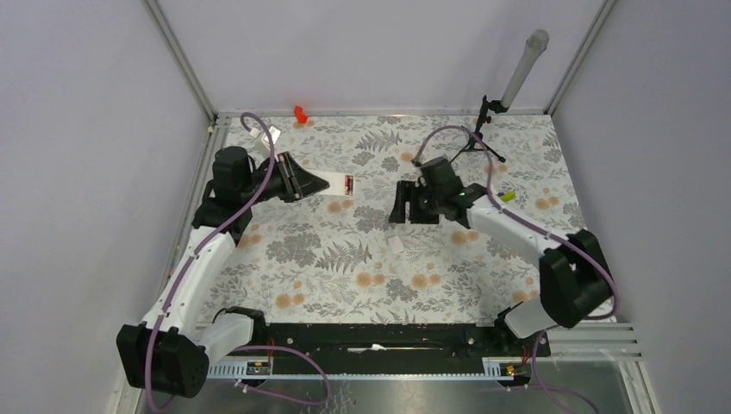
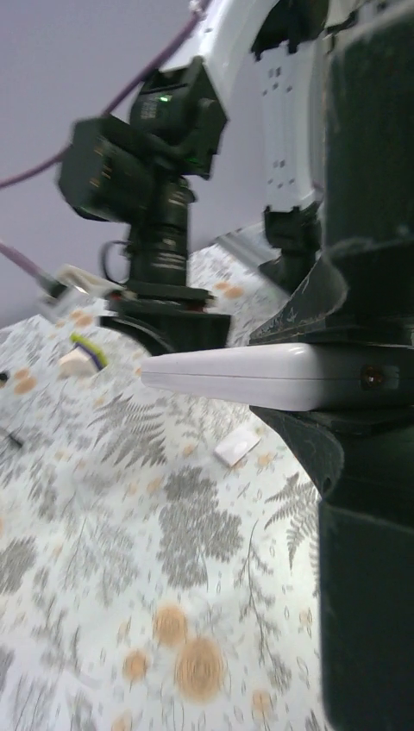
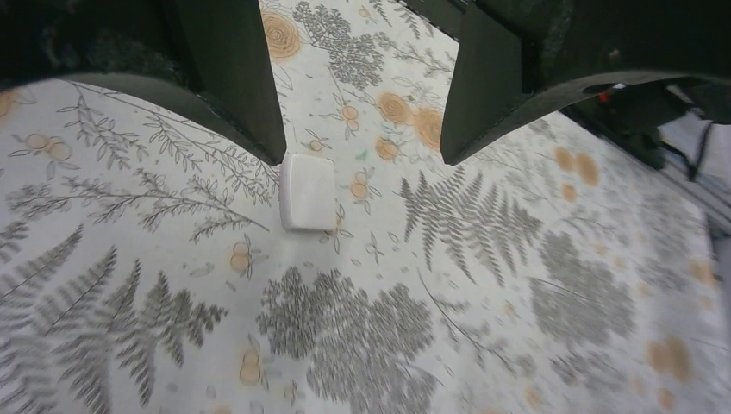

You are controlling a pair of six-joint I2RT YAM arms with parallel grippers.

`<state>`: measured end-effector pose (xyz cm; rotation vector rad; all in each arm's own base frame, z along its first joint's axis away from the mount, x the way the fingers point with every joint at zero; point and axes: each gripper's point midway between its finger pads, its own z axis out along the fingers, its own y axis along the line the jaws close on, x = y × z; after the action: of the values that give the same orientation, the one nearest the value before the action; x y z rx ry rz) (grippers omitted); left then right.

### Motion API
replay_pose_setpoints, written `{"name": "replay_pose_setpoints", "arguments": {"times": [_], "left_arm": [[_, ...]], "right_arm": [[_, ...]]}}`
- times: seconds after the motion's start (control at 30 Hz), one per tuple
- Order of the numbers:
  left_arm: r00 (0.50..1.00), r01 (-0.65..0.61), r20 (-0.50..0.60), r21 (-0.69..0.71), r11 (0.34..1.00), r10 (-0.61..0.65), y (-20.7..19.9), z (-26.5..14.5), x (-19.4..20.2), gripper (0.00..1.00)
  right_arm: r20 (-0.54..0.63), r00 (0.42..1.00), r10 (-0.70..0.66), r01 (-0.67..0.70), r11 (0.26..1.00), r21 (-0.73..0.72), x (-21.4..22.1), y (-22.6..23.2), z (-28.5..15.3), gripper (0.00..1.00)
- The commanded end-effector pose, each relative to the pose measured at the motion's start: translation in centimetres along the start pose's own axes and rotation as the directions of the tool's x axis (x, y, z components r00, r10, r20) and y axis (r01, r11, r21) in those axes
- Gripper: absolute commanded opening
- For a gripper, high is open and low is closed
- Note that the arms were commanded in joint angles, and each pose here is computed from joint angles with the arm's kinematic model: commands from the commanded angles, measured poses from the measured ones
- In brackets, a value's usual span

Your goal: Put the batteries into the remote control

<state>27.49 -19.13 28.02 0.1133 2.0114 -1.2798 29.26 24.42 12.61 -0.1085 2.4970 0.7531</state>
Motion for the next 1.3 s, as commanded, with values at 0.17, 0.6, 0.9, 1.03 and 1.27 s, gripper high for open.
{"name": "replay_pose_setpoints", "arguments": {"times": [0.17,0.6,0.9,1.03,1.27], "left_arm": [[0.988,-0.055,0.133,-0.158,0.986,0.077,1.7,-2.0,-1.7,0.00],[0.986,-0.055,0.149,-0.156,0.986,0.078,1.5,-2.6,-1.3,0.00],[0.985,-0.057,0.153,-0.150,0.987,0.080,1.3,-2.8,-1.4,0.00],[0.984,-0.060,0.156,-0.151,0.987,0.084,1.3,-2.8,-1.4,0.00],[0.984,-0.061,0.157,-0.158,0.986,0.087,1.4,-2.9,-1.6,0.00]], "right_arm": [[-0.206,0.973,-0.104,0.140,0.975,0.173,5.0,-2.3,3.8,0.67],[-0.202,0.979,-0.009,0.112,0.856,0.505,5.0,-7.8,4.5,0.27],[-0.339,0.939,-0.057,0.207,0.881,0.425,8.3,-6.4,5.5,0.20],[-0.382,0.923,-0.043,0.186,0.920,0.345,9.4,-4.6,6.2,0.17],[-0.397,0.917,-0.034,0.125,0.971,0.204,10.0,-1.0,7.1,0.17]]}}
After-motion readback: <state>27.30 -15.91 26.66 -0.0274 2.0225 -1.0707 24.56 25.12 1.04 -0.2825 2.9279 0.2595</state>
